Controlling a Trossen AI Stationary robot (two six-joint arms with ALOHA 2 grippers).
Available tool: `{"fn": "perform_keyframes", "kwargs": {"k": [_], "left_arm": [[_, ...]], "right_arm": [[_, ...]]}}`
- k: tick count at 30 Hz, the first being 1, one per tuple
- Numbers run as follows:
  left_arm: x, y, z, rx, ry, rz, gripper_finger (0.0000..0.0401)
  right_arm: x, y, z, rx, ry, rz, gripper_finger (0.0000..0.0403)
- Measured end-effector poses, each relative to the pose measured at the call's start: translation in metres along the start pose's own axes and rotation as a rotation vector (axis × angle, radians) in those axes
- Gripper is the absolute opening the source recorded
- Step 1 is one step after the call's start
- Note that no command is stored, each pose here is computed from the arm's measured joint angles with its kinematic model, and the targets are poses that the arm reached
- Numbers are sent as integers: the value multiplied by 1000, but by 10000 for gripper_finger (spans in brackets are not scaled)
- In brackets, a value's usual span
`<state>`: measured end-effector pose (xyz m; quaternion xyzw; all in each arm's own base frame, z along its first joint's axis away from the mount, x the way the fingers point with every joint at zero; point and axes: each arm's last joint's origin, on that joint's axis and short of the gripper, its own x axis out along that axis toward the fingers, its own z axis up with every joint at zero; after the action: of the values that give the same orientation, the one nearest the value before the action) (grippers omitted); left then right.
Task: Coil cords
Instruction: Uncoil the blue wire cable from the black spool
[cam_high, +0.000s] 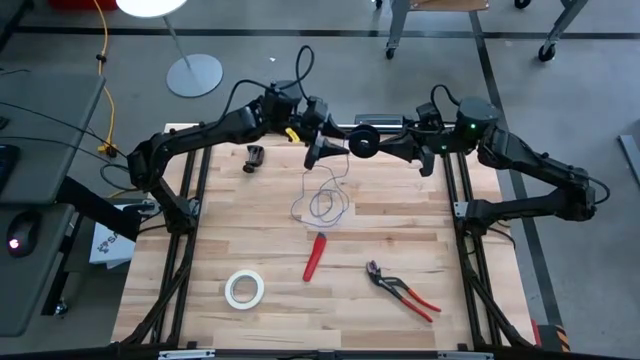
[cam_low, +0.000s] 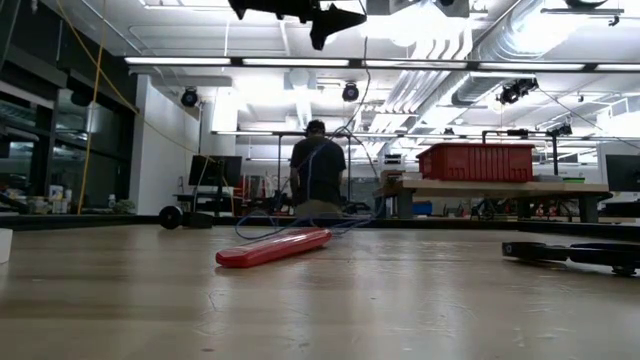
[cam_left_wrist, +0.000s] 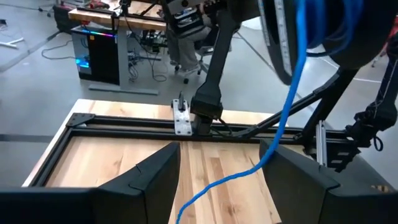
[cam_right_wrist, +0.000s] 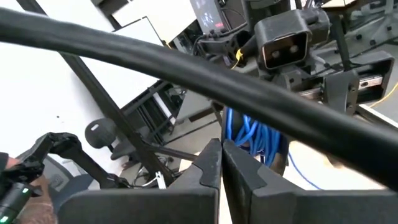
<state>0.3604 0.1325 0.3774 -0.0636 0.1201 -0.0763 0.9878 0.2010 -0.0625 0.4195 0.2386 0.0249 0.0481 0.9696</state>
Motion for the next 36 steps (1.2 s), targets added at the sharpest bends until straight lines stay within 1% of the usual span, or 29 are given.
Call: {"fn": "perform_keyframes", "kwargs": {"k": [4,7,10,14,15,16,21,24,28,30,33,36], "left_arm": [[2,-3,0,15,-2,-10,213],[3,-5,1,28,-7,-15,194],[3,-7,1,31,-11,-20,143],[-1,-9,5,40,-21,-20,38],[-2,-9,6,44,-24,-18,20],[-4,-9,7,47,-29,-15,12],[-14,-11,14,83,-56,-4,2],[-21,-12,26,123,-82,5,2],[-28,-12,41,177,-123,17,1],[-29,-10,45,183,-135,21,1],[-25,-7,45,167,-131,23,1],[-18,-3,40,151,-115,25,1]], "right_arm": [[0,0,0,-1,-2,1,0],[0,1,1,-6,-10,5,0],[0,1,1,-7,-12,6,0],[0,1,1,-7,-7,15,0],[0,1,1,-3,-3,20,0],[0,1,1,4,2,27,0],[1,4,-2,57,50,95,0],[2,7,-6,82,84,117,0],[12,11,-11,110,117,149,0],[20,12,-15,118,132,164,0],[34,14,-18,117,134,202,0],[49,15,-19,112,103,248,0]]}}
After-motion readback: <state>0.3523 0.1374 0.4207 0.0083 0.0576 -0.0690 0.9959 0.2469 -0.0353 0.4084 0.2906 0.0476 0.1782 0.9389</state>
